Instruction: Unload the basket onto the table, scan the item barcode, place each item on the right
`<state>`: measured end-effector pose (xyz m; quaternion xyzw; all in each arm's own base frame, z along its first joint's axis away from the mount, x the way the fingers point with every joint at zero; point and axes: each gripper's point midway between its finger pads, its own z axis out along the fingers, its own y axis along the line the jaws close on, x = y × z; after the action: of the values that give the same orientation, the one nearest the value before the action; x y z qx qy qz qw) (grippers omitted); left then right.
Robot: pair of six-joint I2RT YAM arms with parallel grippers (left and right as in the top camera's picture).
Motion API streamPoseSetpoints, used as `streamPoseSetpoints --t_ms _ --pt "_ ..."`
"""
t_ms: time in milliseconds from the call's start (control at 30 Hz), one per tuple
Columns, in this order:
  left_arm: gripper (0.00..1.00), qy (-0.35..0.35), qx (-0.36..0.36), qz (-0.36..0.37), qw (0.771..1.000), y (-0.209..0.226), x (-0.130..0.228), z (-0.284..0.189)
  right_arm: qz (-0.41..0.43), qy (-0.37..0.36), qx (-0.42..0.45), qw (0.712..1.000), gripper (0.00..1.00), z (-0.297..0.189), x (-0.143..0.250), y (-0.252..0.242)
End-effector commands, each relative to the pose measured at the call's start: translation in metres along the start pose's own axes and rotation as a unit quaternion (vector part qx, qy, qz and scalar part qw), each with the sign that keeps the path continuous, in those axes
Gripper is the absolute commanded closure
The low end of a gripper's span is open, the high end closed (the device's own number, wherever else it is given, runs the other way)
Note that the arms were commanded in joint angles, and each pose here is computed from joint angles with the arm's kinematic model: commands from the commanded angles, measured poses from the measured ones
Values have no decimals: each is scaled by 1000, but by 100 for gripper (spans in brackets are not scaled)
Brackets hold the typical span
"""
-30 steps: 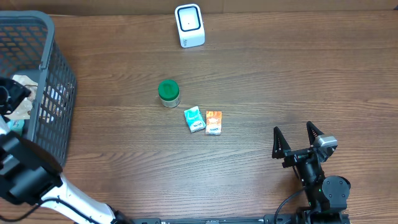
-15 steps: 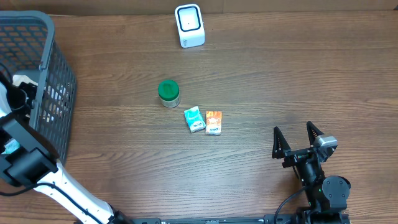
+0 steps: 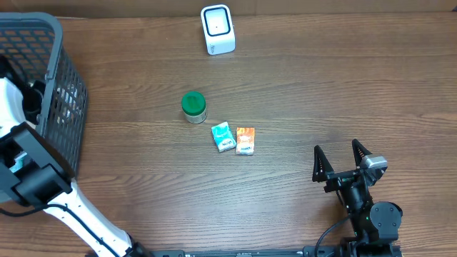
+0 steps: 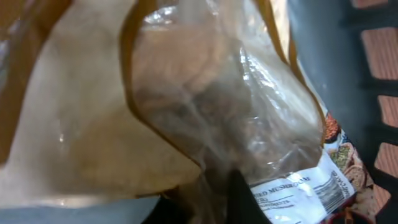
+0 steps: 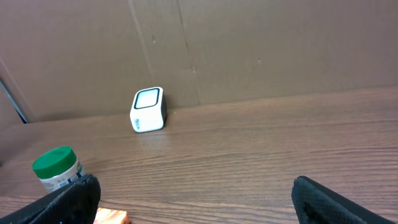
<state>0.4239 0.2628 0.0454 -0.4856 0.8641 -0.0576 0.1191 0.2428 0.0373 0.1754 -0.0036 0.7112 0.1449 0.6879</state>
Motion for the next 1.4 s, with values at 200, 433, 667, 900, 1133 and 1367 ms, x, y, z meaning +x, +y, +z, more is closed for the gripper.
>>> streamPoseSetpoints --t_ms 200,433,667,900,1133,1367 --pt "96 51 -43 38 997 22 25 28 -3 -4 3 1000 0 0 1 -2" --pt "96 -15 -17 36 999 12 1 -35 -3 -4 3 1000 0 0 1 -2" --pt "96 -121 14 14 992 23 -23 -141 -3 -4 3 1000 0 0 1 -2" --pt "96 -181 27 4 983 34 -13 -217 -3 -4 3 1000 0 0 1 -2" --pt "95 -242 55 23 968 25 1 -278 -3 -4 3 1000 0 0 1 -2" --pt "68 -247 52 20 967 28 11 -291 -3 -4 3 1000 0 0 1 -2"
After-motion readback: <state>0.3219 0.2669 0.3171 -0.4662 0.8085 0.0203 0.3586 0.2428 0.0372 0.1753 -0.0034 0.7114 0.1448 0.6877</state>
